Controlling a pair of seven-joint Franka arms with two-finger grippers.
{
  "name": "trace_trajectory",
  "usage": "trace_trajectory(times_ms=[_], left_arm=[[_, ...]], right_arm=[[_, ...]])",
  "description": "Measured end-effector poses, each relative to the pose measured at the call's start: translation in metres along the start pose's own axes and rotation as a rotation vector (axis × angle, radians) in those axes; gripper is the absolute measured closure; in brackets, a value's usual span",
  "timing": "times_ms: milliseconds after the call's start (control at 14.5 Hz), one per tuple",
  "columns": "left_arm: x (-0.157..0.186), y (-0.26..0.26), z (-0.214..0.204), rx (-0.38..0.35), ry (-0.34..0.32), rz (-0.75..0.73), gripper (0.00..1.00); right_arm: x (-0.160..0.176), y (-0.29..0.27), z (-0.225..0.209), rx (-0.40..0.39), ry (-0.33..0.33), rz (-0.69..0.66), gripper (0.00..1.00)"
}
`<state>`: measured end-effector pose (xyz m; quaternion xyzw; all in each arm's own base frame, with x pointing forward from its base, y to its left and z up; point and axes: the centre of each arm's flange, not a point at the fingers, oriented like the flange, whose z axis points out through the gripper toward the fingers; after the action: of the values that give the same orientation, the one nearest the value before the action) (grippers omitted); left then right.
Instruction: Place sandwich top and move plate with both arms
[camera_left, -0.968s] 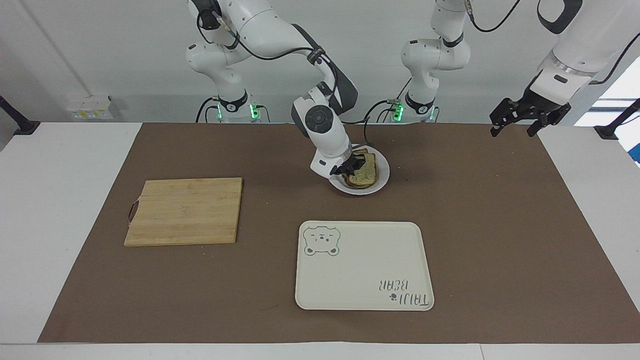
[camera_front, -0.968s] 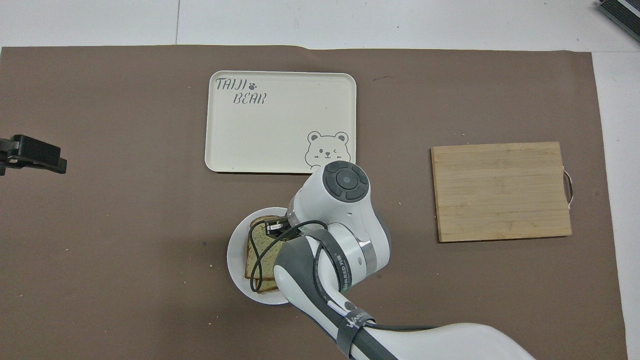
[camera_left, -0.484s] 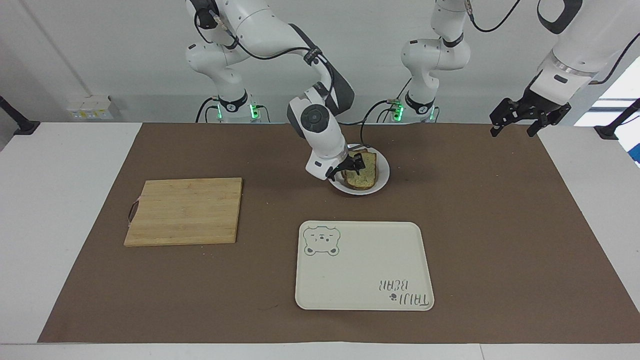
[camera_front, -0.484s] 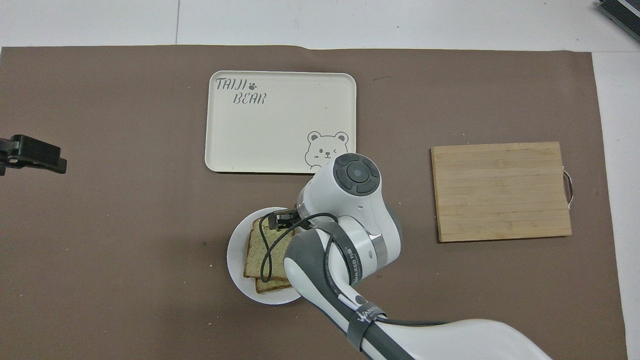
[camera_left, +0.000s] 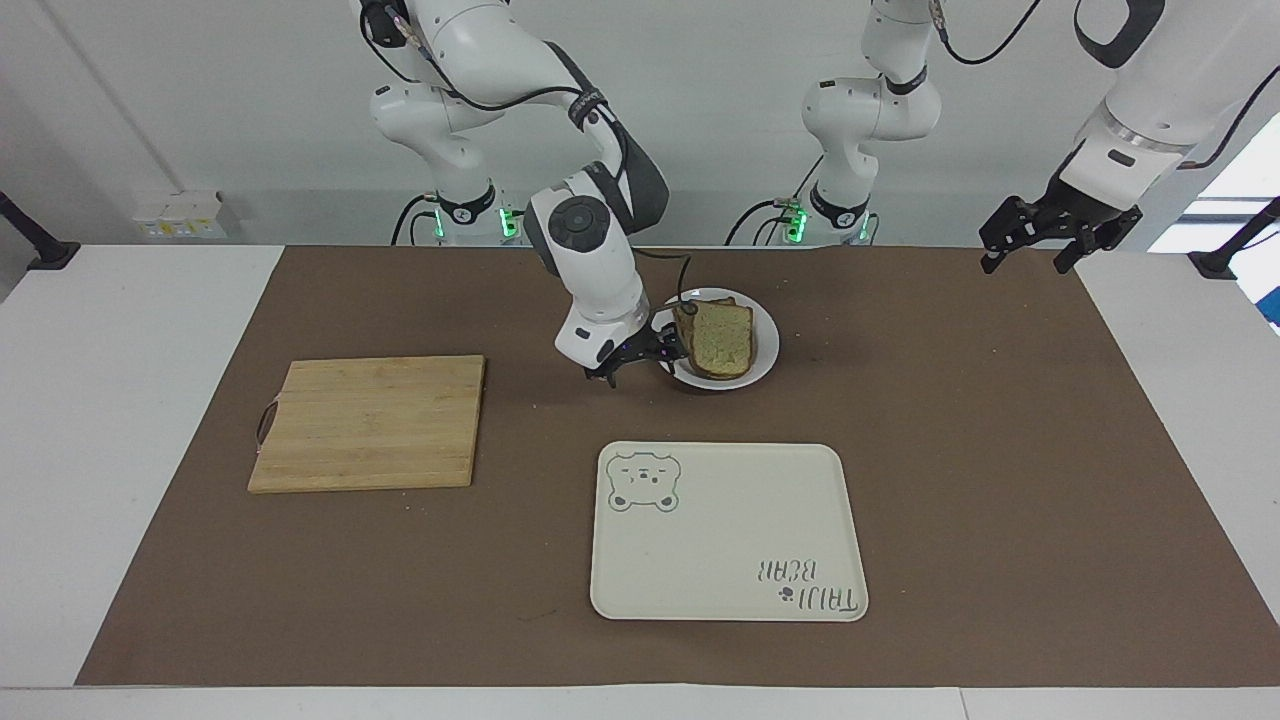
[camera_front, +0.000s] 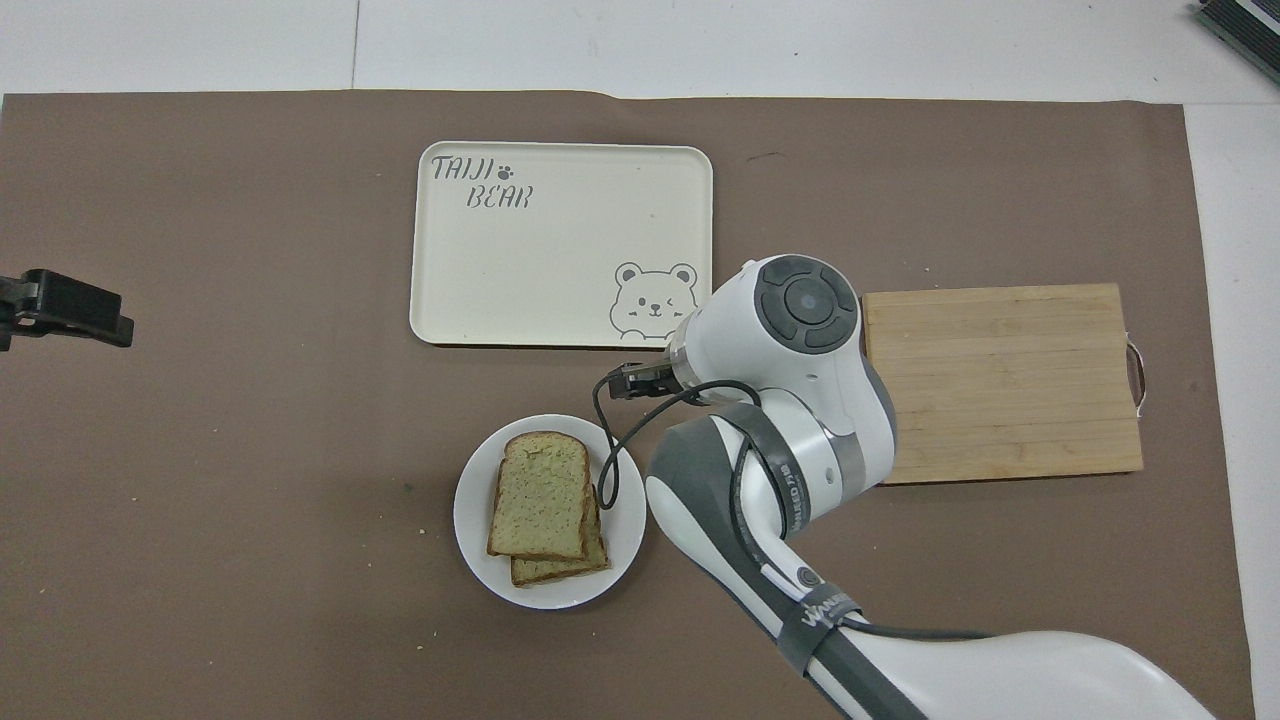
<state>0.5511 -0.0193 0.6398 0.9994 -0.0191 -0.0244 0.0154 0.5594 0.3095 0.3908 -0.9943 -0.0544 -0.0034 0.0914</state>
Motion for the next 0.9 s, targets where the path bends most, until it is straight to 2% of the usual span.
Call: trace_trajectory(times_ms=[346,899], left_arm=[[0.0,0.0,0.0,0.0,0.0,0.0,0.0],[0.0,0.0,0.0,0.0,0.0,0.0,0.0]], right_arm=[[0.015,0.053,-0.057,-0.076,0.096,0.025,0.0],[0.016,0.082,-0.122,-0.184,0.109,0.032,0.0]])
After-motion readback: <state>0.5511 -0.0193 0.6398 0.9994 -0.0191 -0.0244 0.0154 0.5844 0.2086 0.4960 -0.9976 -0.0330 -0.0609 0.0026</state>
